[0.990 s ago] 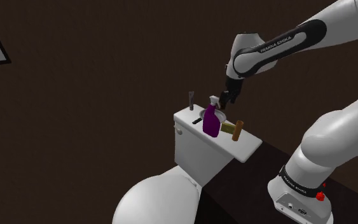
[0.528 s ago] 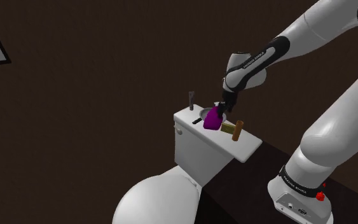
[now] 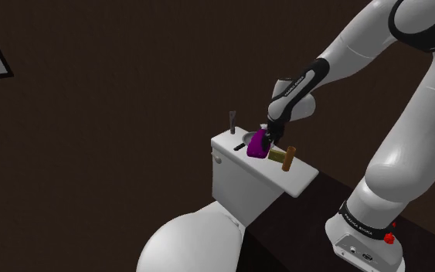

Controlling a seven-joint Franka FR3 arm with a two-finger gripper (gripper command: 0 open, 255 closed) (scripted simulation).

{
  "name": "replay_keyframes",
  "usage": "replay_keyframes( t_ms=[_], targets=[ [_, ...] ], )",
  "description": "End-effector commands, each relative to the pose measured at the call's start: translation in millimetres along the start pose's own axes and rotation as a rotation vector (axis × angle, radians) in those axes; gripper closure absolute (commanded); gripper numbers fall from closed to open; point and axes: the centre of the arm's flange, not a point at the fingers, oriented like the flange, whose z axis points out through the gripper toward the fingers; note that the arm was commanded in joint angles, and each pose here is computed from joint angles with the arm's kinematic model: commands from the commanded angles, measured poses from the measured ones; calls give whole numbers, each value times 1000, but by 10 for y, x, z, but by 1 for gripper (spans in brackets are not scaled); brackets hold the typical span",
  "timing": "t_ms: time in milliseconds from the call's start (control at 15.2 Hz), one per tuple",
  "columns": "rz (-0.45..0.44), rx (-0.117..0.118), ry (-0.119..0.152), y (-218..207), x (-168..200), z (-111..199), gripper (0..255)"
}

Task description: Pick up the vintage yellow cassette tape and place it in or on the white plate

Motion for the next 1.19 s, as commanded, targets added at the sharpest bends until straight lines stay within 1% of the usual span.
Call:
replay_keyframes(
  t_ms=[0,528,594,1122],
  targets=[
    [0,0,1,6,-5,100,0],
    [0,0,1,6,-5,130,0],
    [0,0,1,6,-5,130,255],
    [0,-1,1,15,-21,154,255]
  ],
)
